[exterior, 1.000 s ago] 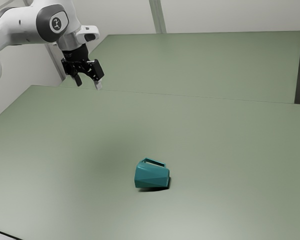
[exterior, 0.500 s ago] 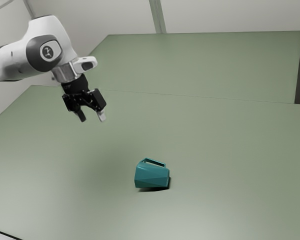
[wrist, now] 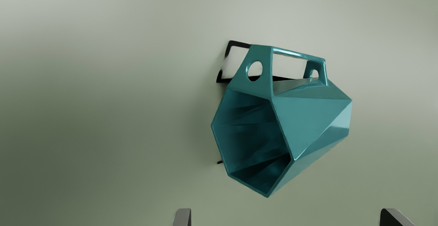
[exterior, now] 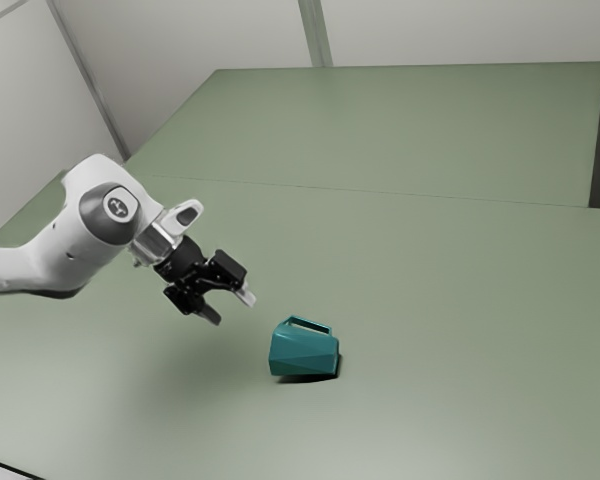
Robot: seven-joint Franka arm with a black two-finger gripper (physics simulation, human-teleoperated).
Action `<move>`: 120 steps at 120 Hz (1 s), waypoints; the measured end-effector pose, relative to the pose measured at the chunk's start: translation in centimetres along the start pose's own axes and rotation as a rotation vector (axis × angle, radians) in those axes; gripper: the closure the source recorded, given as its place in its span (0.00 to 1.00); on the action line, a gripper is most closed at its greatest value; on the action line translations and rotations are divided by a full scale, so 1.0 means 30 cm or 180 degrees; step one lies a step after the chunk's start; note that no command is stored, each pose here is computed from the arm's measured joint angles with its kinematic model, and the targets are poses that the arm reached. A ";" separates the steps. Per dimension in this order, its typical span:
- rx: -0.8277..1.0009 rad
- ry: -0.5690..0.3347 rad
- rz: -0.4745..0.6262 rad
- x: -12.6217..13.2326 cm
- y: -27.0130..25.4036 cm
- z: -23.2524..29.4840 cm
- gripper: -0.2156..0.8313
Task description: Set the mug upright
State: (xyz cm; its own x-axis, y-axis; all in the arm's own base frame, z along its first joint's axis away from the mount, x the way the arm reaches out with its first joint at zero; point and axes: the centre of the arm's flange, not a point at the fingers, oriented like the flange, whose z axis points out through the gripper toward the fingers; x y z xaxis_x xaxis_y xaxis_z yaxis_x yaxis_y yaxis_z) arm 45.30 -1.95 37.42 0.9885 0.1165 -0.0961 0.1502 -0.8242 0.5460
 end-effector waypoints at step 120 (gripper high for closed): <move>-0.0958 0.0394 0.0483 -0.011 0.005 0.329 0.54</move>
State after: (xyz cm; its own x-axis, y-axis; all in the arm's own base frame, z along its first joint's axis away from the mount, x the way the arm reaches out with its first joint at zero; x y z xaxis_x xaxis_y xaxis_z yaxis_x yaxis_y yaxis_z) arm 44.85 -7.57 29.33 0.9916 0.0868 0.0962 -0.0187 -0.6393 0.7687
